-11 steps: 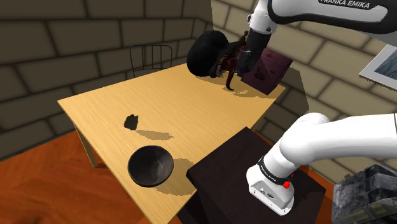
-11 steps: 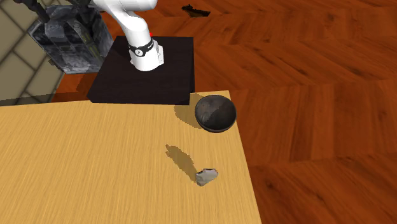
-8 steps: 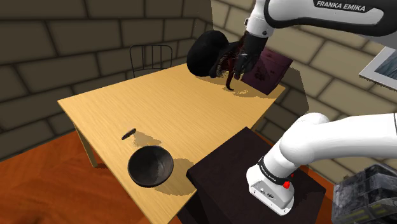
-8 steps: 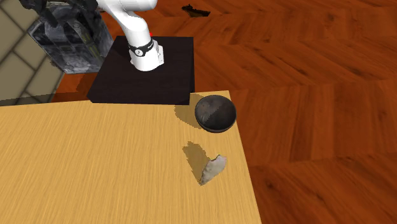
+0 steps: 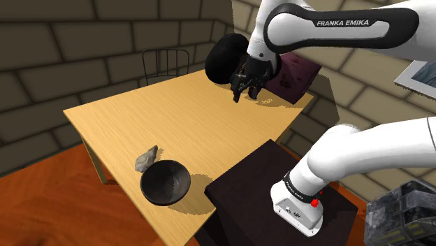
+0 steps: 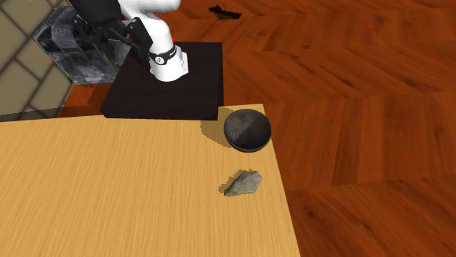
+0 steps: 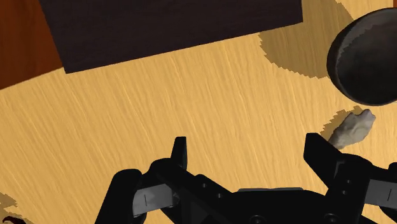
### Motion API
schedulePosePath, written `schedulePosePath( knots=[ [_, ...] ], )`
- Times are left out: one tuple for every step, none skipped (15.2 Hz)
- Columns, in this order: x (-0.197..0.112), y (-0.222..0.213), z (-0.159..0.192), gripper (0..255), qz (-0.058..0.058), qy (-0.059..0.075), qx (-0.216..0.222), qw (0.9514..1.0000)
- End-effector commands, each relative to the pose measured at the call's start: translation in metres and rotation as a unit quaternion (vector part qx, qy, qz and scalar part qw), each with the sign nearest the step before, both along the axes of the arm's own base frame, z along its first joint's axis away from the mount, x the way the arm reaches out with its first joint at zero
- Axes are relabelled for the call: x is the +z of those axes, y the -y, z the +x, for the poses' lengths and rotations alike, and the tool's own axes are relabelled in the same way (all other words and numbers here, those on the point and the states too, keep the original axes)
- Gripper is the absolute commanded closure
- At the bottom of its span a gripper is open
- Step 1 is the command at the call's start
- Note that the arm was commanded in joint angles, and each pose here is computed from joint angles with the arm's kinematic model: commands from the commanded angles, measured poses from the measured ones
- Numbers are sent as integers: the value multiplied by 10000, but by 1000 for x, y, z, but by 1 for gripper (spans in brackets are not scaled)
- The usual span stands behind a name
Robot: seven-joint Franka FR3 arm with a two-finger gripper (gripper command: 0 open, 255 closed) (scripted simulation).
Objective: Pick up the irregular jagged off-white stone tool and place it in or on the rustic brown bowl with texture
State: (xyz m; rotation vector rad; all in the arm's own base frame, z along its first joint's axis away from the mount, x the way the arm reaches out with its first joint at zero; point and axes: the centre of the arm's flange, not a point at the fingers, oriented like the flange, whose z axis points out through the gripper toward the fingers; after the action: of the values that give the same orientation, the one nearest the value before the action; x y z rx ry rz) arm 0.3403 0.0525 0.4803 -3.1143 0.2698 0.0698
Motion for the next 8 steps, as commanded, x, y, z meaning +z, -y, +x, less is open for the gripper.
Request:
schedulePosePath(
  knots=[
    [-17,-17,10,0,101,-14,-353,9993],
    [-25,-25,14,0,147,-23,-516,9986],
    [-33,-33,19,0,193,-33,-678,9975],
    [-41,-41,24,0,239,-42,-840,9962],
    [-48,-48,29,0,285,-51,-1003,9945],
    [-56,-56,35,0,330,-60,-1164,9926],
    [-64,-63,40,0,376,-70,-1326,9904],
    [-72,-71,46,0,421,-79,-1487,9880]
  ],
)
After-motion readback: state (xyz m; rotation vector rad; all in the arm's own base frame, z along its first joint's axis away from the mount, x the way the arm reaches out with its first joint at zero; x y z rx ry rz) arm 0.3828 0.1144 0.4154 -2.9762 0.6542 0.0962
